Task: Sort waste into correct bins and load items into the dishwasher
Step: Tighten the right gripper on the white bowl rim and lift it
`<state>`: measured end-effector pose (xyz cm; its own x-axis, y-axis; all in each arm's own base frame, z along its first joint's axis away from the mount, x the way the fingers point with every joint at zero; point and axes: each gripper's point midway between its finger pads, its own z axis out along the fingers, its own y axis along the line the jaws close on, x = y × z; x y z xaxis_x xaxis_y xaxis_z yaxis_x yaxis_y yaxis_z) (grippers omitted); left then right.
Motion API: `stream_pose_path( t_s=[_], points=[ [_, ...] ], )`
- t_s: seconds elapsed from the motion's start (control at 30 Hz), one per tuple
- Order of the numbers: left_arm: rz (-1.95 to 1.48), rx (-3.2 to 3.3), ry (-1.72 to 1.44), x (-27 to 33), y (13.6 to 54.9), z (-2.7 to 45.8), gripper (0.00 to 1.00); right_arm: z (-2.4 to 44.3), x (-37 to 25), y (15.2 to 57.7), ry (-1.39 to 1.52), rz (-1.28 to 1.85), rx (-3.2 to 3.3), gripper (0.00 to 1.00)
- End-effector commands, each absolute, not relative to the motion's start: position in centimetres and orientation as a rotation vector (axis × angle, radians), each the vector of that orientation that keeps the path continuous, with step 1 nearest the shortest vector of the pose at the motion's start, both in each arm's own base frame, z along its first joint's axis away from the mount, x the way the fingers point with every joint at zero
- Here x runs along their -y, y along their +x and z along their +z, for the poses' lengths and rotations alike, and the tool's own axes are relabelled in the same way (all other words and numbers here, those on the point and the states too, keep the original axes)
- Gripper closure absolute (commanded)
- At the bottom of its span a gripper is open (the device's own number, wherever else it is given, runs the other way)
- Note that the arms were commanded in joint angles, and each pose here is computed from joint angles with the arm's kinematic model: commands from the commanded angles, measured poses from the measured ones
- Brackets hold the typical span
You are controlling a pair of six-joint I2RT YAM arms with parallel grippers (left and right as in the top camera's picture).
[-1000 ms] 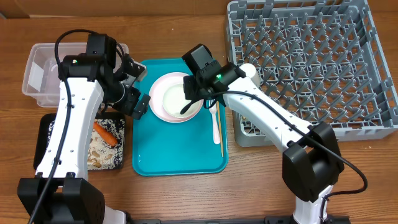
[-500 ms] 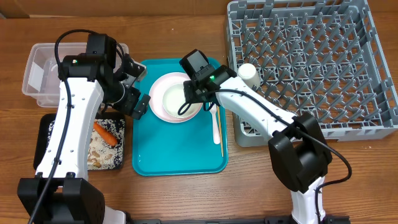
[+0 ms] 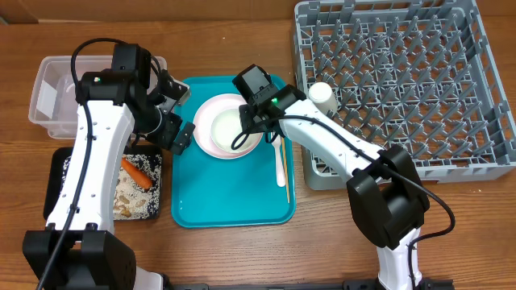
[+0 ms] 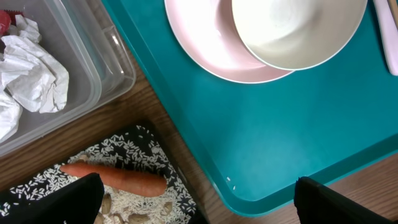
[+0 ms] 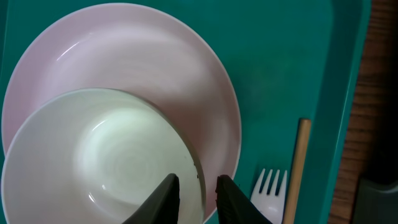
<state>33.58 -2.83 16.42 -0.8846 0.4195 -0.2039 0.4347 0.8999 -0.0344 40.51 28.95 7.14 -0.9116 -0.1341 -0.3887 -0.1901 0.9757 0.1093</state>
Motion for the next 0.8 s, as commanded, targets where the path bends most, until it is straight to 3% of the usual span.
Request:
stream_pose_path(
  t_s=[0.0,0.77],
  points=[
    [-0.104,-2.851,0.643,2.62,33.81,17.18,0.0,6.61,-28.78,40.58,-0.233,0.186,-2.738,0.77],
    [-0.104,-2.851,0.642,2.61,33.81,17.18,0.0,5.82,-28.75,40.21,-0.235,0.183,-2.745,0.82]
  ],
)
